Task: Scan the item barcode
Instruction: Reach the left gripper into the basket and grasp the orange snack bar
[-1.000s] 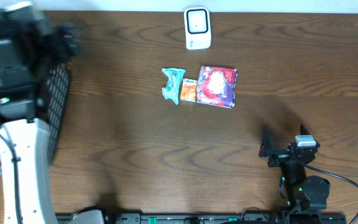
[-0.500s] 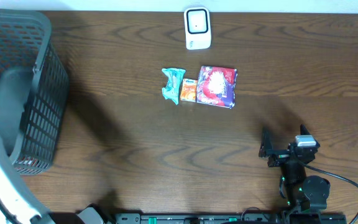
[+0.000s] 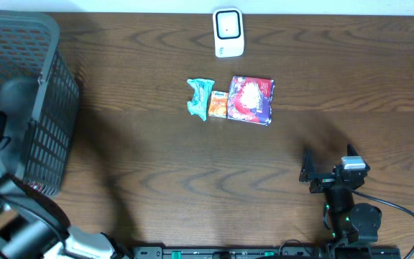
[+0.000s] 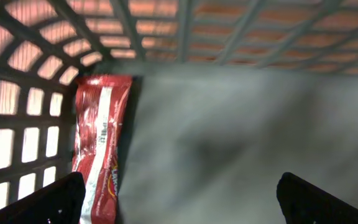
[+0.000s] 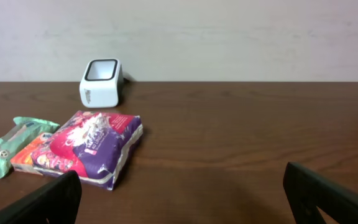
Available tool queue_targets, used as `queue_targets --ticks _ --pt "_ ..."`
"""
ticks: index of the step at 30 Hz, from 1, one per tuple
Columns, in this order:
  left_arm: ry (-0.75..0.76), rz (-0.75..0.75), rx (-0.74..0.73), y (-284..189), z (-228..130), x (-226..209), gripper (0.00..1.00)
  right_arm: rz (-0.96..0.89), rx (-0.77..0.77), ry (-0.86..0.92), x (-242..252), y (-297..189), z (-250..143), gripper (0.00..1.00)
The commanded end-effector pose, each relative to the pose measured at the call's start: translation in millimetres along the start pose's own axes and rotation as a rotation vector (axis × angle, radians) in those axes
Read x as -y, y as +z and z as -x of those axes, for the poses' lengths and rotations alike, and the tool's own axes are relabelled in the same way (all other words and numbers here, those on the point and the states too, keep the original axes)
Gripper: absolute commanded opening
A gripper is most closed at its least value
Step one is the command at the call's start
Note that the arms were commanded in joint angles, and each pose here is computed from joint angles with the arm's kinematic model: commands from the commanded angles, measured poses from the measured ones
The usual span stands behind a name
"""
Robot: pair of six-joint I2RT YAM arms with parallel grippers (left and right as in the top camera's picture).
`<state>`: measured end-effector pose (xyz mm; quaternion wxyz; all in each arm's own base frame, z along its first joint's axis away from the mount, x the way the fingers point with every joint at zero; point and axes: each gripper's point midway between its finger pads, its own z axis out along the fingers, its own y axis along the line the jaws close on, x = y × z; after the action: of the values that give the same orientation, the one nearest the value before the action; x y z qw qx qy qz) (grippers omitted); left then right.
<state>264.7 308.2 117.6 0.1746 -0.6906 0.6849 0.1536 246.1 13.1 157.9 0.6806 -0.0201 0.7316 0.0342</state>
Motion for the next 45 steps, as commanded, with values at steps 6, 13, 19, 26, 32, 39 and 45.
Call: queue_targets --ticks 6,13,19,26,32,39,45 --pt "-0.036 0.182 -0.089 56.6 -16.0 -30.6 0.98 0.001 0.0 -0.004 -0.6 -0.2 -0.4 0.99" --pt "-0.072 0.249 -0.139 78.6 -22.9 -48.7 0.98 0.001 0.0 -0.004 -0.6 -0.2 -0.4 0.99" --pt "-0.076 0.269 -0.156 85.2 -27.8 -52.1 0.98 0.001 0.0 -0.004 -0.6 -0.2 -0.4 0.99" --pt "-0.101 0.284 -0.164 87.5 -33.3 -55.9 0.99 0.001 0.0 -0.003 -0.6 -0.2 -0.4 0.99" --pt "-0.119 0.289 -0.164 96.6 -43.5 -60.9 0.72 0.001 0.0 -0.003 -0.6 -0.2 -0.4 0.99" --pt "-0.125 0.262 -0.206 96.7 -51.0 -56.2 0.36 0.001 0.0 -0.004 -0.6 -0.2 -0.4 0.99" --pt "-0.158 0.139 -0.295 94.9 -62.0 -32.0 0.07 0.001 0.0 -0.004 -0.6 -0.2 -0.4 0.99"
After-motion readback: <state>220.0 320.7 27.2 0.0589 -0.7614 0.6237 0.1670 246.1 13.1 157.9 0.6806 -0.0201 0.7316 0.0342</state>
